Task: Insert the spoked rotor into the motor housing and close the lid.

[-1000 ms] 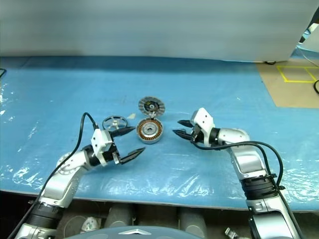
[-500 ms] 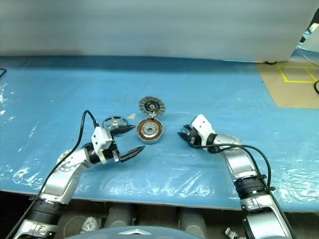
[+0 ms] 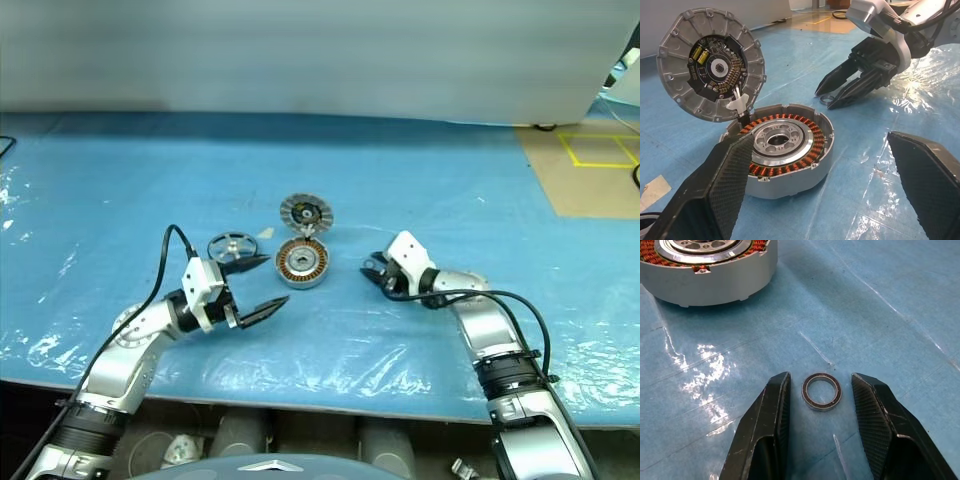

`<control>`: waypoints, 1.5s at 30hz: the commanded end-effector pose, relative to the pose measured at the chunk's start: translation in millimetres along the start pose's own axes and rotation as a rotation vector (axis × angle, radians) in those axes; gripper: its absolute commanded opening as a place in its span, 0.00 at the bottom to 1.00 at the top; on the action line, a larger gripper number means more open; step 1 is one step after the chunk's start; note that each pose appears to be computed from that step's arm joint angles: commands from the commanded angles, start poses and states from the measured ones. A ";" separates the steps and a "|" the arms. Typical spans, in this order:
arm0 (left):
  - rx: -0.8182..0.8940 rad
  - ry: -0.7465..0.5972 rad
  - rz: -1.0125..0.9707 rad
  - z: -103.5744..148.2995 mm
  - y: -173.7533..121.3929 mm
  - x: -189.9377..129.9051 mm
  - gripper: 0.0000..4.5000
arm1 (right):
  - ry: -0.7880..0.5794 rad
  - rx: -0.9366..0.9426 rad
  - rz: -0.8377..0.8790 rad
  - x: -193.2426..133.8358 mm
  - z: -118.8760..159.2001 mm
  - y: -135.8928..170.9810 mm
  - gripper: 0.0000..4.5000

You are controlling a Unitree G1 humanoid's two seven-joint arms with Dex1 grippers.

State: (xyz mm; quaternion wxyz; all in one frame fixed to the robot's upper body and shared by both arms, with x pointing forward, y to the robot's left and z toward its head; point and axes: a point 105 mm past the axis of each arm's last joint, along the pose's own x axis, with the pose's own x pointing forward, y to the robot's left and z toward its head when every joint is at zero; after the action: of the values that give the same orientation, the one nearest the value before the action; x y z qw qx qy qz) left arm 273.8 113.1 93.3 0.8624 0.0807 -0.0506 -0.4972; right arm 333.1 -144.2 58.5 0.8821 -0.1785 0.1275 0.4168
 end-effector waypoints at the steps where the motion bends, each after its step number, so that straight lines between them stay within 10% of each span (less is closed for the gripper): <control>1: 0.034 -0.028 0.003 11.5 3.0 0.0 1.00 | 0.000 0.076 -0.009 -5.4 -3.5 -1.6 0.44; 16: 0.036 -0.024 0.003 10.1 3.4 0.2 1.00 | 0.044 0.040 -0.006 -7.5 -11.5 -1.2 0.44; 21: 0.040 -0.024 0.005 10.7 4.4 0.1 1.00 | 0.048 0.039 -0.008 -6.3 -12.3 -1.5 0.16; 25: 0.044 -0.023 0.009 11.4 5.9 -0.7 1.00 | 0.044 0.027 -0.011 -4.9 -10.4 -2.2 0.14; 32: 0.048 -0.015 0.014 12.5 10.6 -5.9 1.00 | -0.208 0.084 0.100 -11.5 61.7 -1.1 0.14; 45: 0.051 -0.019 0.004 12.7 9.3 -0.7 1.00 | -0.189 -0.079 0.301 20.0 101.4 37.4 0.14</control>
State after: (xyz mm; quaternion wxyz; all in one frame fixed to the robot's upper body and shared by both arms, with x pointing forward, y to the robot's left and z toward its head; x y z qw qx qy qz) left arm 279.8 117.5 101.0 0.8616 0.0947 -0.0585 -0.4952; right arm 322.3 -74.3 129.2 0.8127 -0.1402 0.0700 0.5612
